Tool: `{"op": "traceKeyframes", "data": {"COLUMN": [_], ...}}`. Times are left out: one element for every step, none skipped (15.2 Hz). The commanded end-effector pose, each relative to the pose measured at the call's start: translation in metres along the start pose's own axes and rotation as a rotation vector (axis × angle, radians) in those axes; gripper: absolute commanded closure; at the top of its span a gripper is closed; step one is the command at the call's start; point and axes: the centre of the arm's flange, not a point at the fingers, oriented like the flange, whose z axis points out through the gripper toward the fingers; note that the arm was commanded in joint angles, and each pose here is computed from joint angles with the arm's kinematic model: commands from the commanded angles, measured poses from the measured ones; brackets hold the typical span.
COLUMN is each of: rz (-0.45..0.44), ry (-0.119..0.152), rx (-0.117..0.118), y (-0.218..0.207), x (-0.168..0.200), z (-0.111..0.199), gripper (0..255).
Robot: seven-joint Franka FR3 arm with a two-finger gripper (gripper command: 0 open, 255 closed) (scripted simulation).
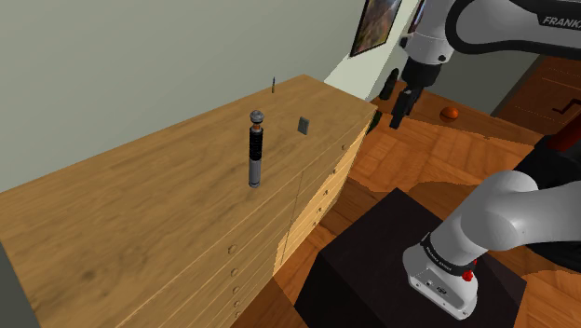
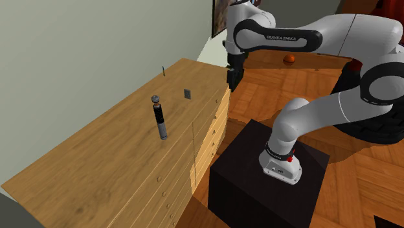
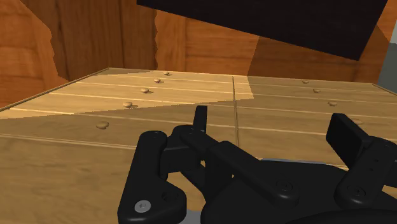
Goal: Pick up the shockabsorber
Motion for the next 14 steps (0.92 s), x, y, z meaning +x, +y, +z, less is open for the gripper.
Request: {"op": "traceKeyframes", "data": {"rz": [0.0,0.002,0.004,0.005,0.007,0.009,0.011,0.013,0.015,0.016,0.018,0.02,0.022,0.024], "ry": [0.0,0.002,0.004,0.006,0.008,0.01,0.011,0.013,0.015,0.017,0.019,0.021,0.023,0.025], "rx": [0.0,-0.004,-0.009,-0.013,-0.017,-0.022,-0.026,-0.03,-0.035,-0.039,-0.043,-0.048,-0.052,-0.056], "y": [0.0,-0.008,-0.017,-0.025,-0.033,-0.042,-0.05,-0.058,-0.066,-0.075,-0.083,-0.091,-0.099,-0.107], "x": [0.0,0.01,0.021,0.031,0.042,0.052,0.063,0.073,0.084,0.094,0.105,0.115,0.126,0.137], "z": [0.0,0.0,0.0,-0.001,-0.001,-0.001,-0.001,-0.001,-0.002,-0.002,-0.002,-0.002,-0.002,-0.002], "gripper": [0,0,0,0,0,0,0,0,0,0,0,0,0,0]}}
